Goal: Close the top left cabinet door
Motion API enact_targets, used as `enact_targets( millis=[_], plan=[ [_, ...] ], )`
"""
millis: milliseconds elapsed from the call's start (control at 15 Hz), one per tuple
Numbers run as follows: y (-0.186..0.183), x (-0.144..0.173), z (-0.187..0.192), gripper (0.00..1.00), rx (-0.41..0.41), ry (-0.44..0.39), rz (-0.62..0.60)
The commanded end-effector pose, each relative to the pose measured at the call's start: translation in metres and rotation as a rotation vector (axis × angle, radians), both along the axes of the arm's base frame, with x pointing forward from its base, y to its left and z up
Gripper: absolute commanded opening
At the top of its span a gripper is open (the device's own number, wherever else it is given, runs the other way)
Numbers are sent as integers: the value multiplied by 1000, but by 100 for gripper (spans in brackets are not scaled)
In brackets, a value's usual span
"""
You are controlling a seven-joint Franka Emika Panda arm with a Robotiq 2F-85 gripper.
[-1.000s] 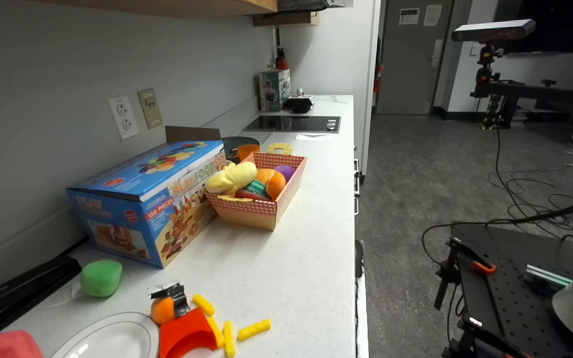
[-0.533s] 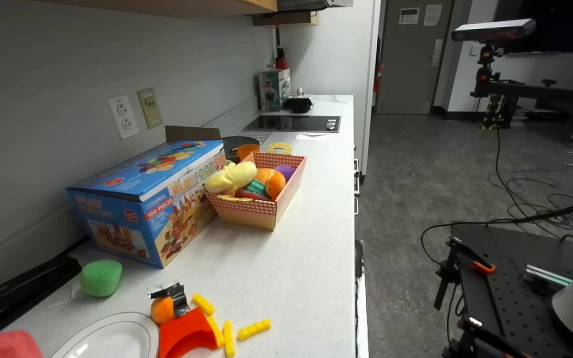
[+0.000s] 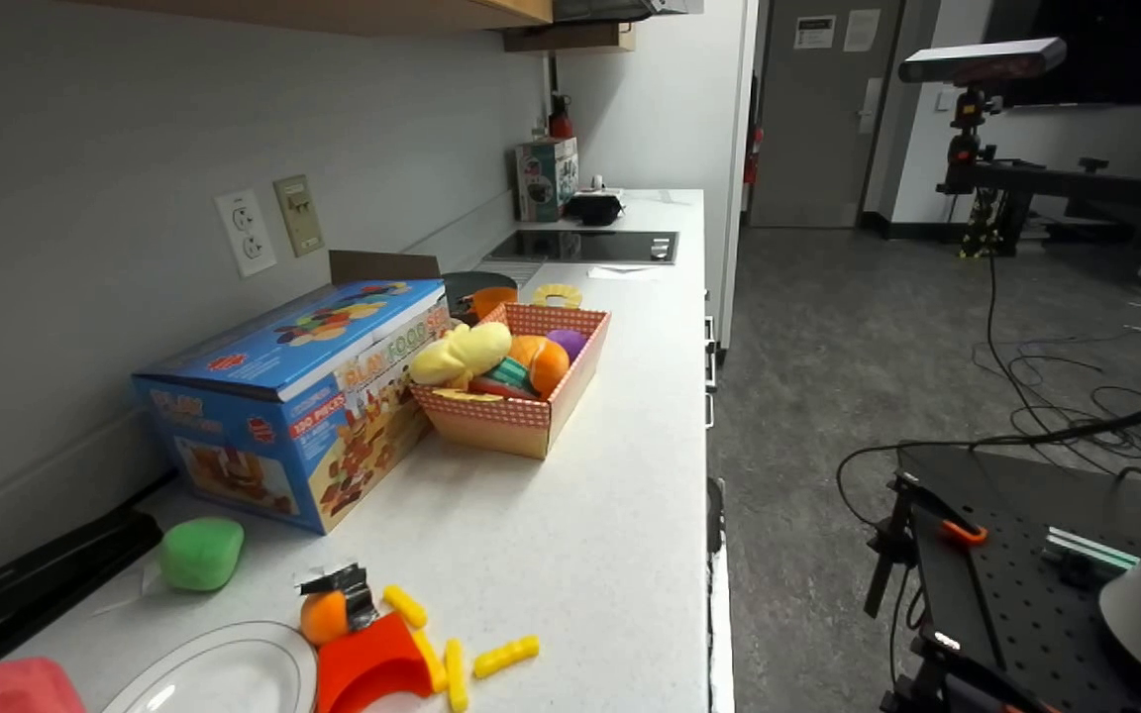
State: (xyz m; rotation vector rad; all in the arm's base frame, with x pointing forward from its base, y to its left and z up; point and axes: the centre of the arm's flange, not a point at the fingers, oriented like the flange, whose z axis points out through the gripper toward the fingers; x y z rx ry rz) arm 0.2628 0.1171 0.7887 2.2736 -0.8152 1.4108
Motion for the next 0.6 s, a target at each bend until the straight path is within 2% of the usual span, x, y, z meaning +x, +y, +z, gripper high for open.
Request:
enact_targets(
  millis=[0, 133, 533],
  plan=[
    [-7, 32, 24, 100, 48, -22, 52],
    [0, 40, 26, 100, 107, 2, 153],
    [-10, 85, 39, 100, 157, -1, 215]
  ],
)
